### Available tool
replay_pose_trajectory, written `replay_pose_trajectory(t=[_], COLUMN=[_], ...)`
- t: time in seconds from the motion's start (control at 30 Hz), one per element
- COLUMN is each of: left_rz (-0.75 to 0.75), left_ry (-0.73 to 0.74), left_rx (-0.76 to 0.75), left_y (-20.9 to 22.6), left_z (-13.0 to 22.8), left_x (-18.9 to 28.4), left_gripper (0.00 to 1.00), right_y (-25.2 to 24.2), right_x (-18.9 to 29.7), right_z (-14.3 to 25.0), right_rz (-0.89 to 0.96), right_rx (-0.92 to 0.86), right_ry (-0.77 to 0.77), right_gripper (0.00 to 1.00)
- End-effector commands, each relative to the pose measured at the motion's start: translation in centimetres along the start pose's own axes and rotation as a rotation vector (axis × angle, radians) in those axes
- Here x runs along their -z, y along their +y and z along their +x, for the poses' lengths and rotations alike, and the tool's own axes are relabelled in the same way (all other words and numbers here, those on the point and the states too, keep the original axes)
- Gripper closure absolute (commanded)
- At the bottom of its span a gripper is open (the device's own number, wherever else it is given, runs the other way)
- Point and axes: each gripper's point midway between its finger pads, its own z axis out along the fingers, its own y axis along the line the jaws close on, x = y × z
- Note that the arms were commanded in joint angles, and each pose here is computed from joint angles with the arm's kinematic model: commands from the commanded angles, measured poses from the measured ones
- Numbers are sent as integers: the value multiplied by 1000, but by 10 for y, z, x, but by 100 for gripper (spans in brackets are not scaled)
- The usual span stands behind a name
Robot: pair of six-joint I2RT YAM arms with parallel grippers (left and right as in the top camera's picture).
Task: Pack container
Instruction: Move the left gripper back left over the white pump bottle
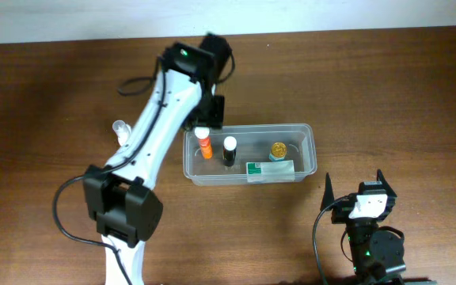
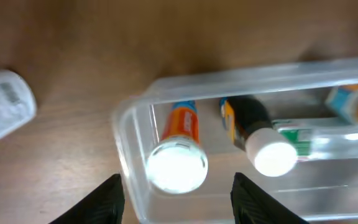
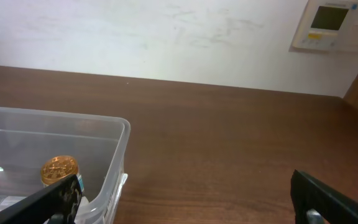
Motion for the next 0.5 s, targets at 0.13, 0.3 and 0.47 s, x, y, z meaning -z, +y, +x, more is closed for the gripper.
replay_pose_trajectory(t=[0.13, 0.3, 0.47], left_rz=[12, -9, -26], left_ry=[-117, -110, -106], left_rx=[64, 127, 172], left_y=[44, 88, 121], left_z=[-22, -25, -27], left_x=[59, 62, 61], left_gripper=[44, 34, 18], right_y=[-3, -3, -3], right_x=[0, 0, 0], right_z=[2, 2, 2], right_rz=[15, 15, 15], right_rx=[-5, -5, -5], right_ry=[1, 1, 1], right_gripper=[2, 2, 2])
